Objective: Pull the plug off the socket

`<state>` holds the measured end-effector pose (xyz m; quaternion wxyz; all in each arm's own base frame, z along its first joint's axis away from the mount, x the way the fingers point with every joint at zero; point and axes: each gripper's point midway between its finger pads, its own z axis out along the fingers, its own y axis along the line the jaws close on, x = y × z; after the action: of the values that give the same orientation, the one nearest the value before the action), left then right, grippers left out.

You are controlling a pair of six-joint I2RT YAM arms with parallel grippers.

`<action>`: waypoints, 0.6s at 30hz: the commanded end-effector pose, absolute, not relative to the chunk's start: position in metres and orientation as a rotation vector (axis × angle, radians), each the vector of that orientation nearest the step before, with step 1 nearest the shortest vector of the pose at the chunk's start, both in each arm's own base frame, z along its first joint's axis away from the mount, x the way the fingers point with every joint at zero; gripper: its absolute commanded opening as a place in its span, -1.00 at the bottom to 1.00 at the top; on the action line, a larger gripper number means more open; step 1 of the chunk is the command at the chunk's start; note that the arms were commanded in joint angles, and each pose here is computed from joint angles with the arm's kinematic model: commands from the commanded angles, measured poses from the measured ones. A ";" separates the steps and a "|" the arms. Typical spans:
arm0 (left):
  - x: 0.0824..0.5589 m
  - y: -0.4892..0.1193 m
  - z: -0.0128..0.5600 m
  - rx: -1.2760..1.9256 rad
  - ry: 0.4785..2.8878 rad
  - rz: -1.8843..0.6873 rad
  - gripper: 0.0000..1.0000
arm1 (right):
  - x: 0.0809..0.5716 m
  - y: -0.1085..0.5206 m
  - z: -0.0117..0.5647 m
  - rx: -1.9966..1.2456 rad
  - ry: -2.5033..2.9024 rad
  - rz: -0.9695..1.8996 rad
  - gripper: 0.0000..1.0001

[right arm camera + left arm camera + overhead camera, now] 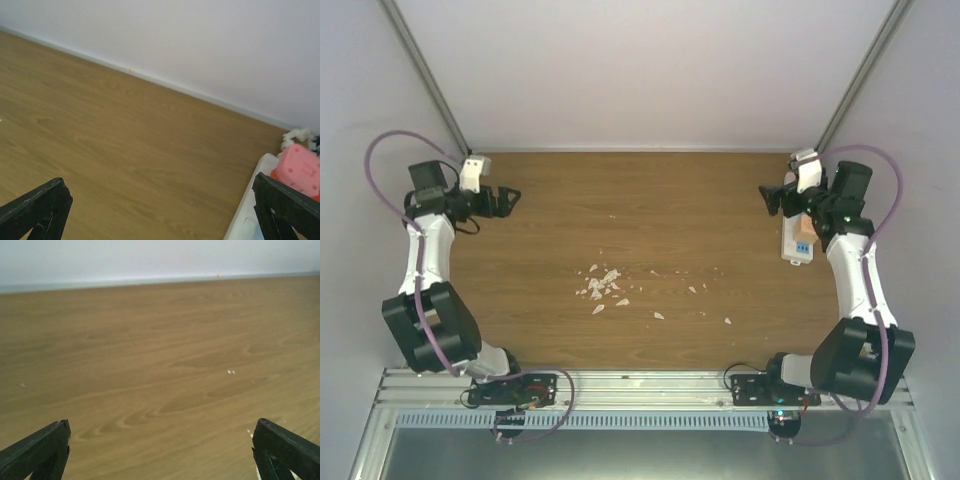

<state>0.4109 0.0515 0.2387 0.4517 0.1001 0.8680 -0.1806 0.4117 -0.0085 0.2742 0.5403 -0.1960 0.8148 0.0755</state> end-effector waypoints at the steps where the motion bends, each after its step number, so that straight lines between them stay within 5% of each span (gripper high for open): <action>1: 0.405 0.038 0.242 0.218 2.098 -0.364 0.98 | 0.391 0.002 0.261 -0.438 2.002 0.175 0.99; 18: 0.378 0.009 0.244 0.192 1.992 -0.258 0.98 | 0.332 -0.038 0.173 -0.348 2.313 0.123 0.99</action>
<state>0.3720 0.0073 0.2178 0.4821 0.0799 0.8627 -0.1301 0.3475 -0.0170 0.1956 0.4248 -0.1521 0.8900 0.0656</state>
